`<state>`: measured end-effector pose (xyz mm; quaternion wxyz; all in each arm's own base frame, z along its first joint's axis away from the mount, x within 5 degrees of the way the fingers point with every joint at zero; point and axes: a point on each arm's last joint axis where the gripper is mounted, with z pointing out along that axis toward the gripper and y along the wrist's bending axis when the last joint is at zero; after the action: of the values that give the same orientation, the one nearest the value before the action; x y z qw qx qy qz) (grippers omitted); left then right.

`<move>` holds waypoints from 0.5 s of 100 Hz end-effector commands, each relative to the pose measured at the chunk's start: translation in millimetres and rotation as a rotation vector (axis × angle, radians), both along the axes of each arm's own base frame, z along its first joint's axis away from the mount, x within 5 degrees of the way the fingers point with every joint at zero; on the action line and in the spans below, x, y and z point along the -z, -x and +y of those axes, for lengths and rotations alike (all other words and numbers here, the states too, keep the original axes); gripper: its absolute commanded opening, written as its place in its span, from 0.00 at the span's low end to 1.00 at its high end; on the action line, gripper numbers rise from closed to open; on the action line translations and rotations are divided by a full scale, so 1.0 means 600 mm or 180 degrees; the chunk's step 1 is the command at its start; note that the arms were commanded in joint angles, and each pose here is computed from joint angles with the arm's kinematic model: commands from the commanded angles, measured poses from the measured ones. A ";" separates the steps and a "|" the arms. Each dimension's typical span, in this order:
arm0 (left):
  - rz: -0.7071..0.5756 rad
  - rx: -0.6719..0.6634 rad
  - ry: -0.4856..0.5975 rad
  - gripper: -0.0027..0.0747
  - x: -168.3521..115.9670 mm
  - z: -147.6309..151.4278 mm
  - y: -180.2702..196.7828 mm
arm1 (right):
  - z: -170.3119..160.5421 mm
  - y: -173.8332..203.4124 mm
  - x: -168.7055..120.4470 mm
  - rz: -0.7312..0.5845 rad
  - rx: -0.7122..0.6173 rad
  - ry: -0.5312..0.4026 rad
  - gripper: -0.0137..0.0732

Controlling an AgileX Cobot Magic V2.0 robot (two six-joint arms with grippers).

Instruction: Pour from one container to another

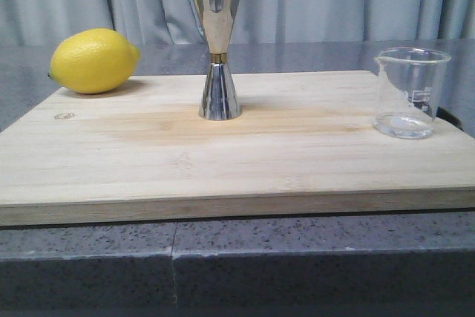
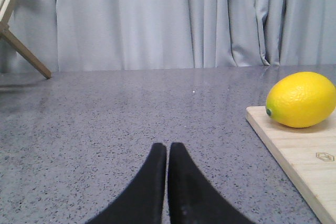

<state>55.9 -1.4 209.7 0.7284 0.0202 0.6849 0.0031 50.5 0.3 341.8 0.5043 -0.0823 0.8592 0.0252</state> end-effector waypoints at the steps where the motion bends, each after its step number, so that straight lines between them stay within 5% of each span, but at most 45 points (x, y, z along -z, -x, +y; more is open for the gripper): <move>1: -0.0305 -0.0013 0.0043 0.01 -0.011 0.001 0.005 | 0.000 -0.003 -0.023 -0.0274 -0.0012 -0.0010 0.07; 50: -0.0305 -0.0013 0.0043 0.01 -0.011 0.001 0.005 | -0.010 0.016 -0.026 -0.0433 0.0083 -0.0067 0.07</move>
<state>55.9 -1.4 209.7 0.7284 0.0202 0.6849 0.0031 42.8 -3.1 343.4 0.5199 -0.0761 0.8503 0.0279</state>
